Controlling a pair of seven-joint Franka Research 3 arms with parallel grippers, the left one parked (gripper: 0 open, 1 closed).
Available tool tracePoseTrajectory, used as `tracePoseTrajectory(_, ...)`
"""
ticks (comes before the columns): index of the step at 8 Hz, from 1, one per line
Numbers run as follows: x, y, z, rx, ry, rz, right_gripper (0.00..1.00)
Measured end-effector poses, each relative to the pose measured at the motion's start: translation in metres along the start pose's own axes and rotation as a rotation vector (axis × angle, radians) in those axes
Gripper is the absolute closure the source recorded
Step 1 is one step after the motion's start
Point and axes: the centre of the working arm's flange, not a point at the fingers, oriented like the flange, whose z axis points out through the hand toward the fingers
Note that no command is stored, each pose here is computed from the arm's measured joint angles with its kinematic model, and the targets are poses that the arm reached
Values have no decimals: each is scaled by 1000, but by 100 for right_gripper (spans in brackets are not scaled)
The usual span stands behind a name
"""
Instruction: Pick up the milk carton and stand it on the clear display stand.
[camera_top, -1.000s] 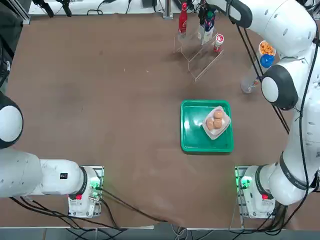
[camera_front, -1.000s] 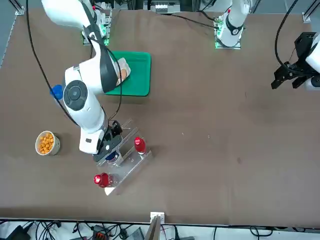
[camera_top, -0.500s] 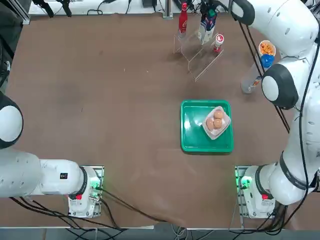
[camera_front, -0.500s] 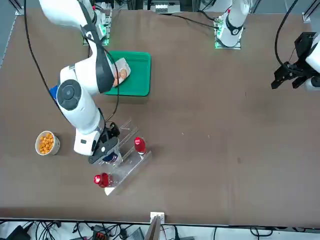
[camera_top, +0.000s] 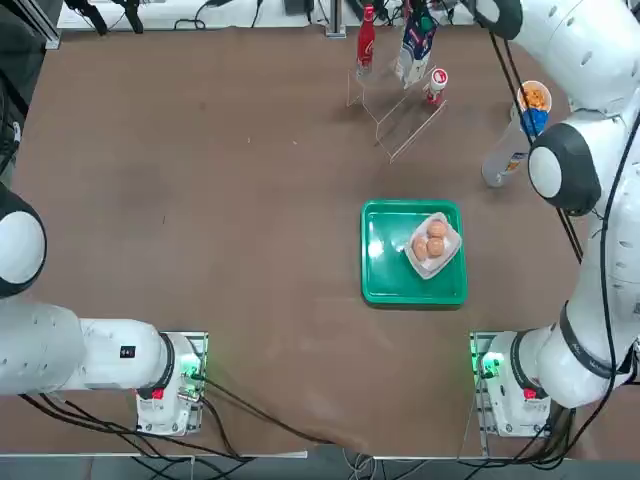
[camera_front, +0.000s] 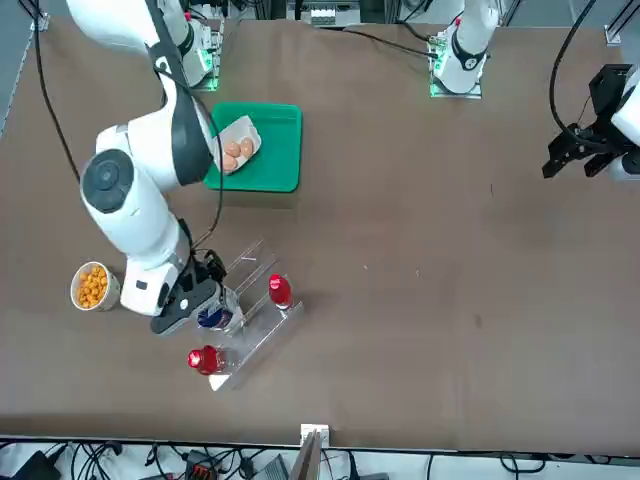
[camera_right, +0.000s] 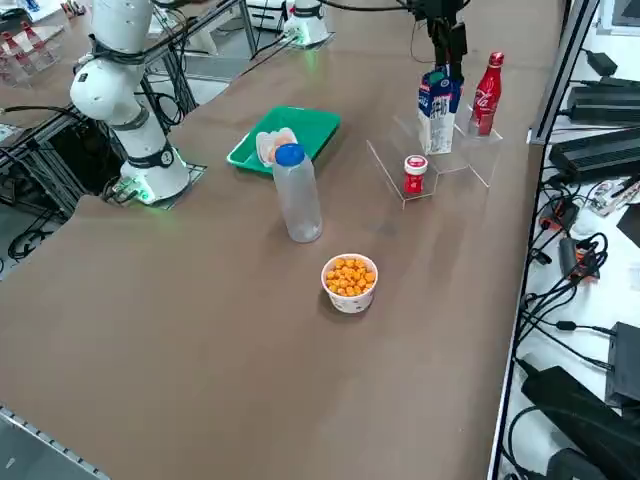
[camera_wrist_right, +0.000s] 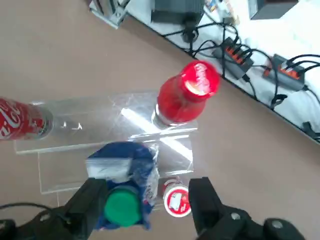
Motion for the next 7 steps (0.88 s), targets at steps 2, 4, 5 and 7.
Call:
tracePoseTrajectory(2,-3,4,-32,0,11,16,0)
tracePoseTrajectory(4,-12,6,-70,4,-1,48,0)
tracePoseTrajectory(5,-21,12,-92,1,-18,78,0)
tracePoseTrajectory(7,-49,39,-136,-16,-70,207,1)
